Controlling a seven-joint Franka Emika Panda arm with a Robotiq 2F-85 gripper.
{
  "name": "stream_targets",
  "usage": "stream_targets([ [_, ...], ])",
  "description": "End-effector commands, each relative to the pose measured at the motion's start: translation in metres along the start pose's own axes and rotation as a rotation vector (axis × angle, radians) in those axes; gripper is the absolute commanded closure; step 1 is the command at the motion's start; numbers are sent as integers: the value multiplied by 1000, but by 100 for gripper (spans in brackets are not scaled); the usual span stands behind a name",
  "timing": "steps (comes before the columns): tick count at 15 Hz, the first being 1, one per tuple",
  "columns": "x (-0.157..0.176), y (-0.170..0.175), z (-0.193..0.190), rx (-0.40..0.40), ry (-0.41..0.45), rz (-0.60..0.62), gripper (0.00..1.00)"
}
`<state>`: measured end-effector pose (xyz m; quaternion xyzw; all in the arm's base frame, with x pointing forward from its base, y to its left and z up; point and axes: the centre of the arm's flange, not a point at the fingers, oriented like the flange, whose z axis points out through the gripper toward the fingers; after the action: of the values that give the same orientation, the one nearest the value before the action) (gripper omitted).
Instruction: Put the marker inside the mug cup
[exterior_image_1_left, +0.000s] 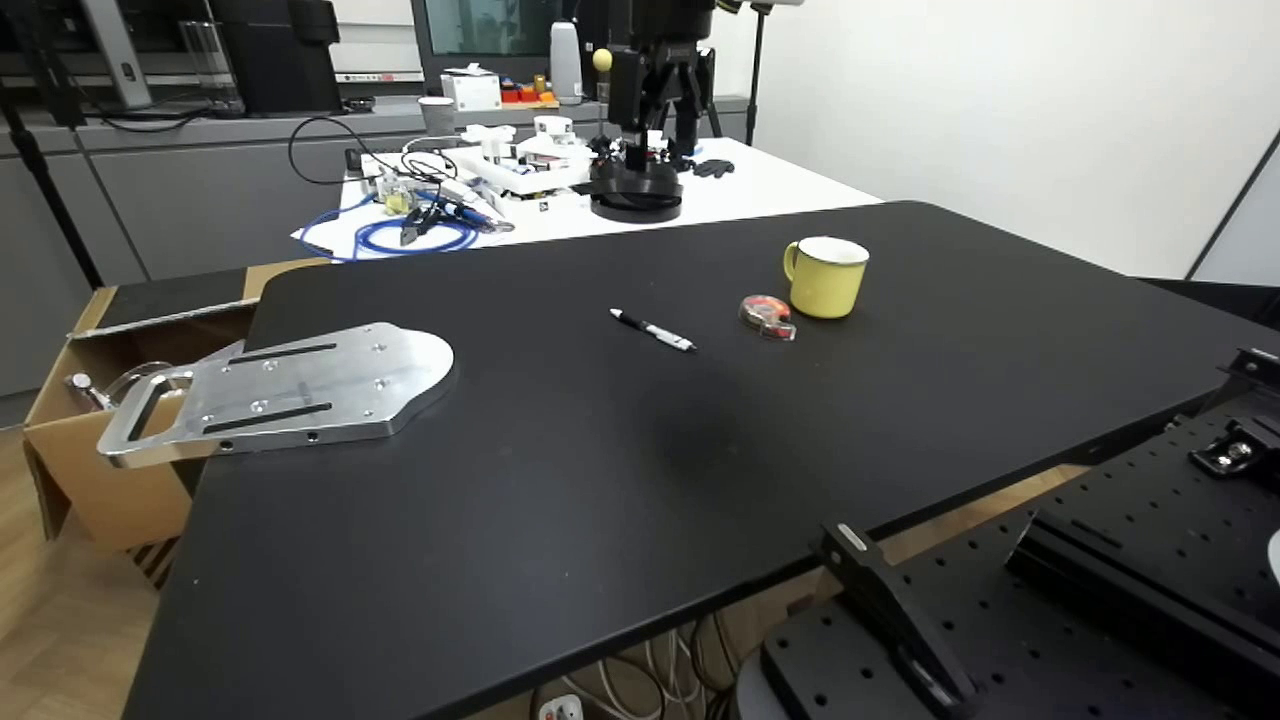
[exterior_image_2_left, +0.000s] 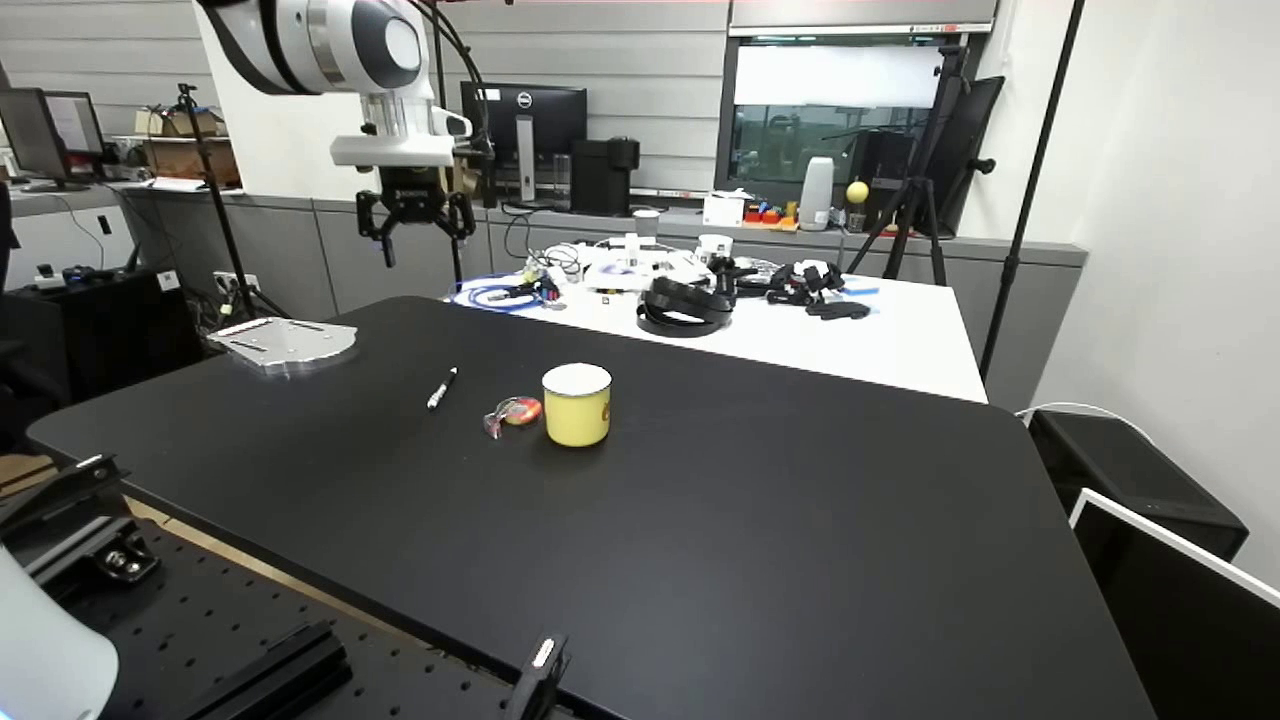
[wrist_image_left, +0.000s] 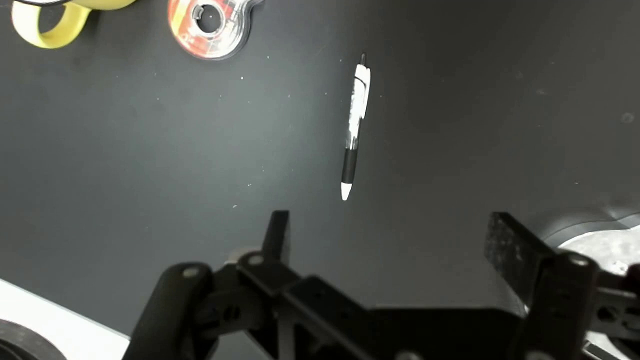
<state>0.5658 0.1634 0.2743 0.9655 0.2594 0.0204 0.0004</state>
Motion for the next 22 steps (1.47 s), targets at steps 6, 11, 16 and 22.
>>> stream_targets([
  [6, 31, 12, 77, -46, -14, 75, 0],
  [11, 19, 0, 107, -39, -37, 162, 0],
  [16, -1, -2, 126, -31, -45, 206, 0],
  [22, -25, -2, 152, -26, -61, 227, 0],
])
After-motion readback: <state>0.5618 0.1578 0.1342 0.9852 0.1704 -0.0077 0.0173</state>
